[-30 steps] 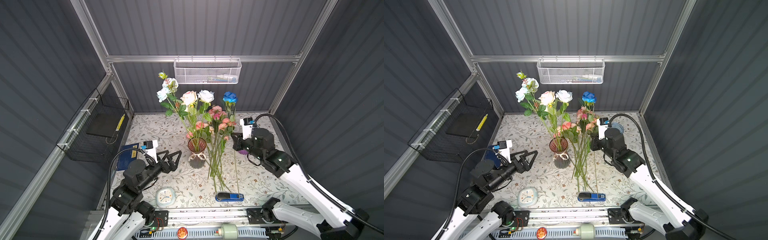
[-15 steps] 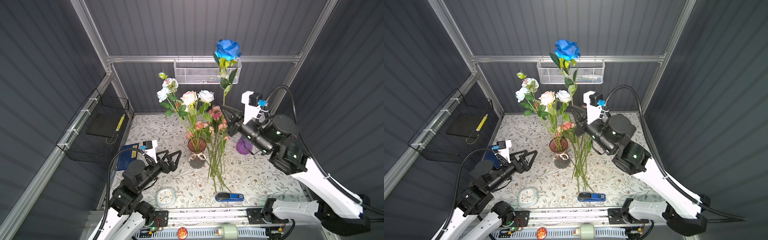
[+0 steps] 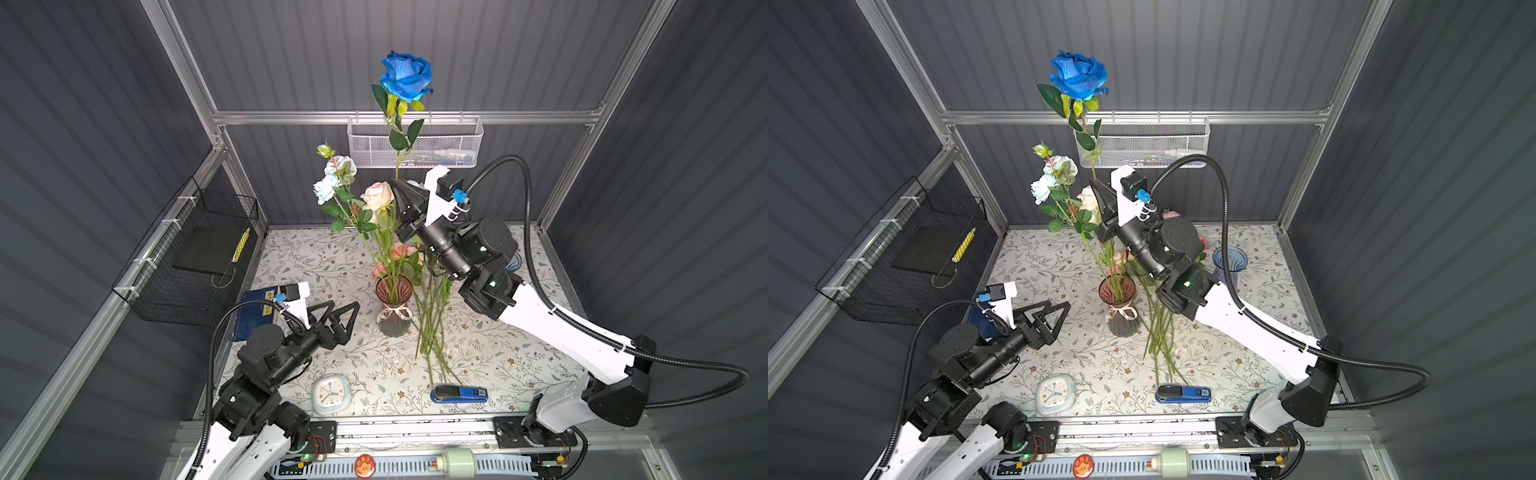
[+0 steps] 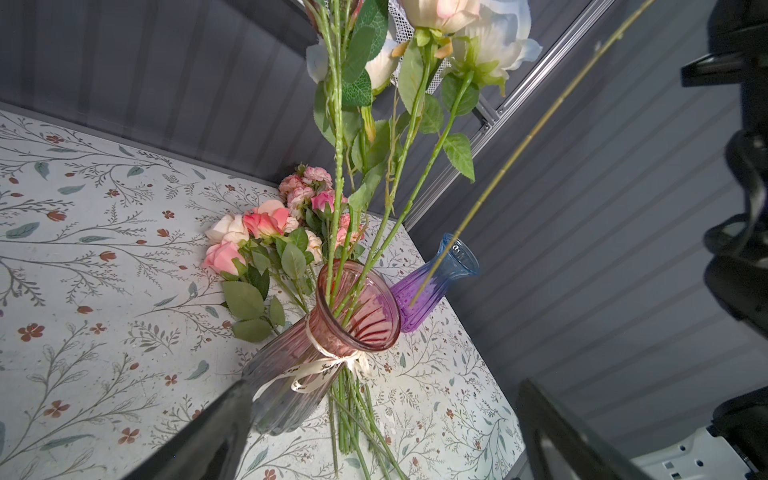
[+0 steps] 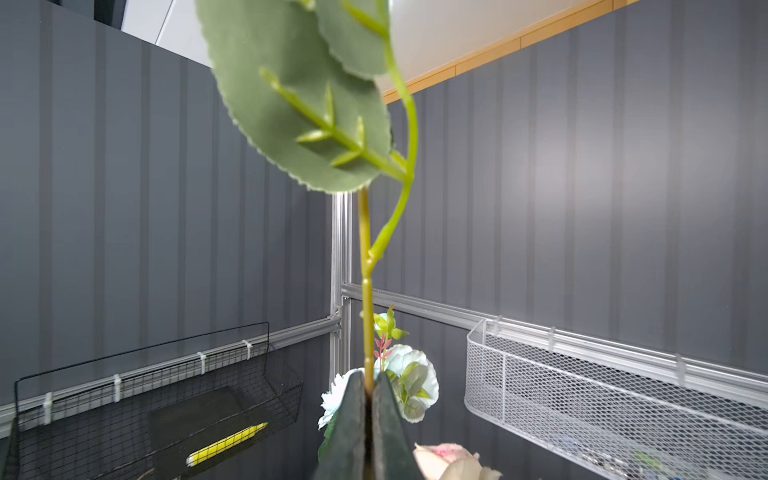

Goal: Arrange the flowers into the vase
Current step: 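Carry the blue rose over the pink vase, lower its stem in and open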

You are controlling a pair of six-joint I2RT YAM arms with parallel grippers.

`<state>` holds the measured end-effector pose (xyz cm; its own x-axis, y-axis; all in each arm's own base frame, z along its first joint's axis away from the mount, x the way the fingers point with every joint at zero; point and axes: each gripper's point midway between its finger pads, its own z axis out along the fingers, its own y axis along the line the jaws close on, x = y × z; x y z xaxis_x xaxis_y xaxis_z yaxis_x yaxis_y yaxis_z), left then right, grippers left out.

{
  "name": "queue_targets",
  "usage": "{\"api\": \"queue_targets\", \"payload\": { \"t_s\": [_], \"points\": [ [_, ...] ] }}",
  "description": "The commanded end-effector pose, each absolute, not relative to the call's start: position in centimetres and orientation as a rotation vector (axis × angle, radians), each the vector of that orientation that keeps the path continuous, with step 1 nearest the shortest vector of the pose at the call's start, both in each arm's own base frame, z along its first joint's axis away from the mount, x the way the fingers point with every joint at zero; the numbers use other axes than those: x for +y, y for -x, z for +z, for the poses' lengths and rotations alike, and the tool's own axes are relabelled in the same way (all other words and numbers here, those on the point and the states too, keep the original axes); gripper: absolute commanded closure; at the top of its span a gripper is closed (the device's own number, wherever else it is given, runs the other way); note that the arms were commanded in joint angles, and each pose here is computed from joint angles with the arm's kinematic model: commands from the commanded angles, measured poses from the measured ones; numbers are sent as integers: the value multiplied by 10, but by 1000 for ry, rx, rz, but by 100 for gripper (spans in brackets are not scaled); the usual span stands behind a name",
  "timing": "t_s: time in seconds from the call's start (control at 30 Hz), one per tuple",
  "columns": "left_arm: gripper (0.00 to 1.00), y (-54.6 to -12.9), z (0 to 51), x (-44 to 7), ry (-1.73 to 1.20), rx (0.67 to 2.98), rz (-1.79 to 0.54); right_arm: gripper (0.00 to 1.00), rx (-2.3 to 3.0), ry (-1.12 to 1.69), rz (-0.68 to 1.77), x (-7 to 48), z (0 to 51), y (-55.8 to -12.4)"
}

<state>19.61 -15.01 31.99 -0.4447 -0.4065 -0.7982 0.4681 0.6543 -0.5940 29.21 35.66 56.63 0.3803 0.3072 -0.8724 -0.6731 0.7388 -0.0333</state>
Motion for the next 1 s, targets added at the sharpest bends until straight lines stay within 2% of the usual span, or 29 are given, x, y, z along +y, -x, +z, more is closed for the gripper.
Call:
{"api": "queue_targets", "payload": {
  "t_s": [0.0,0.27,0.4,0.57,0.73,0.97],
  "points": [
    [0,-192,330,-147,-40,1755,-1002,100,895,331,587,351,567,-298],
    [0,-193,328,-148,-41,1752,-1007,98,999,361,511,364,501,-318],
    [0,-193,325,-150,-43,1757,-1011,91,1100,385,540,361,462,-317],
    [0,-195,325,-152,-47,1755,-1016,77,1253,392,626,353,421,-308],
    [0,-197,325,-155,-57,1765,-1018,48,1349,400,742,338,404,-284],
    [0,-198,323,-155,-64,1759,-1012,32,1472,399,890,316,382,-249]
  ]
}}
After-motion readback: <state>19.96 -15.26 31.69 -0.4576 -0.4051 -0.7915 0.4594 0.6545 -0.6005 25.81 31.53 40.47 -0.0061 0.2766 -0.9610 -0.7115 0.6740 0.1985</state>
